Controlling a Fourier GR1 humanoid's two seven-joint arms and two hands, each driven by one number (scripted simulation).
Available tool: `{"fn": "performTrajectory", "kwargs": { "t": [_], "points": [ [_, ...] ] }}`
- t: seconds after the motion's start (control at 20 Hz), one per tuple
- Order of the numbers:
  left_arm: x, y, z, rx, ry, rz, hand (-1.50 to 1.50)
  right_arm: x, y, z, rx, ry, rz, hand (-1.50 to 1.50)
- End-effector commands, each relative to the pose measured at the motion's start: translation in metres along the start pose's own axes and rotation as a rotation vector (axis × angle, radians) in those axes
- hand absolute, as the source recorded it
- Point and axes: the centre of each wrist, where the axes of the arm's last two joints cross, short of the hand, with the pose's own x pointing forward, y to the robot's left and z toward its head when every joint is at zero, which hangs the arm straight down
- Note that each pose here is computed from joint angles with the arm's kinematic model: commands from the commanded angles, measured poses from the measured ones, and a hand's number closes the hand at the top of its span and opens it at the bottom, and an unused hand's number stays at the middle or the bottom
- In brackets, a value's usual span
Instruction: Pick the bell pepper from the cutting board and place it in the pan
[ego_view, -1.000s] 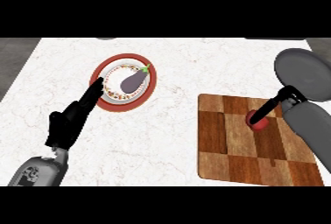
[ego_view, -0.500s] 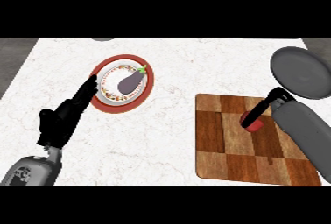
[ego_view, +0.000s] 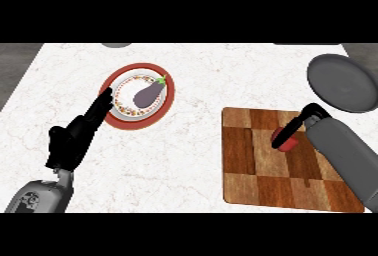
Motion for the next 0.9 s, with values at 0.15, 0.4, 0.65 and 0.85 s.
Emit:
{"fn": "performTrajectory", "kwargs": {
  "t": [0.15,0.4,0.65,0.85],
  "points": [
    [0.001,0.012,0.003,-0.017,-0.011,-0.007,0.00,0.008,0.022,-0.001,0.066,0.129,0.089,1.50],
    [-0.003,0.003,0.006,0.006,0.000,0.009,0.00,-0.008,0.032,-0.008,0.034,0.121,0.068,1.50],
    [0.008,0.001,0.007,0.014,0.005,0.003,0.00,0.011,0.012,0.015,-0.083,0.097,0.061,1.50],
    [-0.003,-0.005,-0.001,-0.011,-0.008,-0.010,0.00,0.031,0.036,0.064,-0.253,-0.471,0.075,1.50]
  ]
}}
